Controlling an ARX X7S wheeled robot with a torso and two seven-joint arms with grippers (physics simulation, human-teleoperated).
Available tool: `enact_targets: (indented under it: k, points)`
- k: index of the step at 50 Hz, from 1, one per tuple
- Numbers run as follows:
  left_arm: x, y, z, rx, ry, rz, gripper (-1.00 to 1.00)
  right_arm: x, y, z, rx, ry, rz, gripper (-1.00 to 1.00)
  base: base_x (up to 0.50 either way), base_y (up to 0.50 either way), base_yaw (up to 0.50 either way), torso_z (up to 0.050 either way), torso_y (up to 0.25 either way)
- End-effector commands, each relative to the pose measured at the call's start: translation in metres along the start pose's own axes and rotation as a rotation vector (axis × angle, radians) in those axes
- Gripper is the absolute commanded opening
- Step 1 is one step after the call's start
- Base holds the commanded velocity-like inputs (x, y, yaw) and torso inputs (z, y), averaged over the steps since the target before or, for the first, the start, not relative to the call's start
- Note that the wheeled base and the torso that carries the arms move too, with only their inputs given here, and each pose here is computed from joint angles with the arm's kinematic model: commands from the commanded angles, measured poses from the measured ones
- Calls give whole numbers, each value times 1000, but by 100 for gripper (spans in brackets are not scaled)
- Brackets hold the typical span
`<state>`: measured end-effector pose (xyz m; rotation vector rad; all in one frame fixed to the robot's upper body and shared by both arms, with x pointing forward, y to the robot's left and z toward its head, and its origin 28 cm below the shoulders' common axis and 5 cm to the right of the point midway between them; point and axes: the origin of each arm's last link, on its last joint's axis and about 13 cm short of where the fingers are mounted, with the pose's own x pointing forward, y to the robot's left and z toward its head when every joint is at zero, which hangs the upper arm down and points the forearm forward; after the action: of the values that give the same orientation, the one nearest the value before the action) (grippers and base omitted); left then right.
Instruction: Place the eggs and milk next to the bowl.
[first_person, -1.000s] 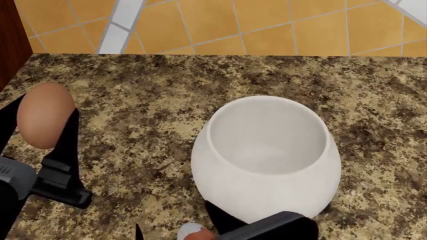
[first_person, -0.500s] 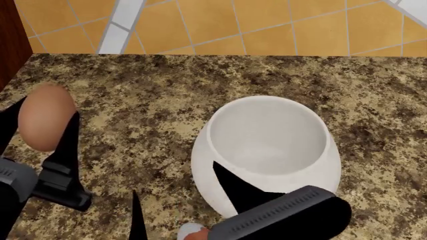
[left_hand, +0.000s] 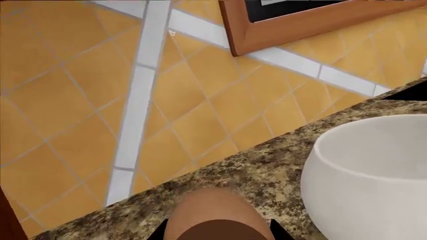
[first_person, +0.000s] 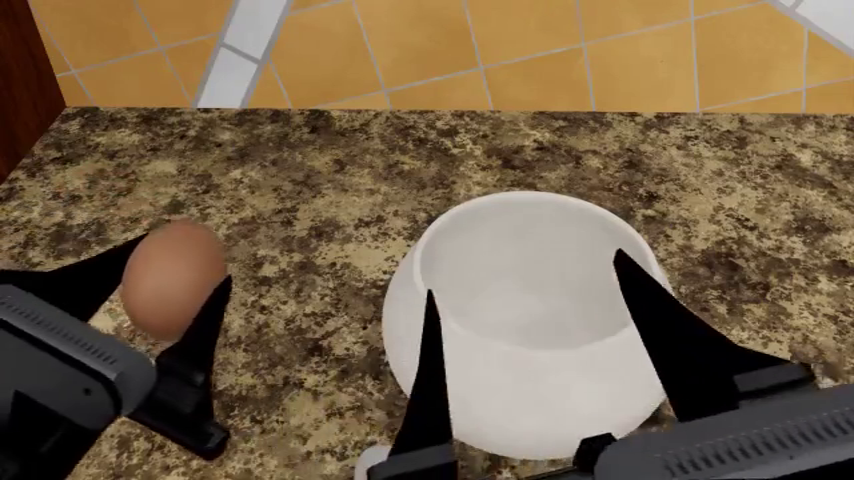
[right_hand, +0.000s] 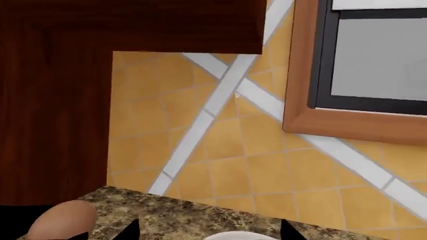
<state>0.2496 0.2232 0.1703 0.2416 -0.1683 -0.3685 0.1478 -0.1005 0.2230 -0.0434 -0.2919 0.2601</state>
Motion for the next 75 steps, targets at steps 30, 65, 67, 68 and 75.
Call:
enact_targets:
  k: [30,65,67,68,75]
  points:
    - [50,6,-31,-46,246,-332,-100,-28,-26,8,4,-85,-199,100,0,0,0,0,0]
    - [89,9,-49,-9,305,-357,-100,-43,-32,13,2,-92,-284,100,0,0,0,0,0]
    - [91,9,-50,-5,308,-359,-100,-43,-33,13,3,-93,-287,100,0,0,0,0,0]
    - [91,9,-51,-1,309,-359,-100,-43,-33,13,2,-93,-287,100,0,0,0,0,0]
    - [97,8,-54,1,316,-363,-100,-43,-33,13,3,-94,-290,100,0,0,0,0,0]
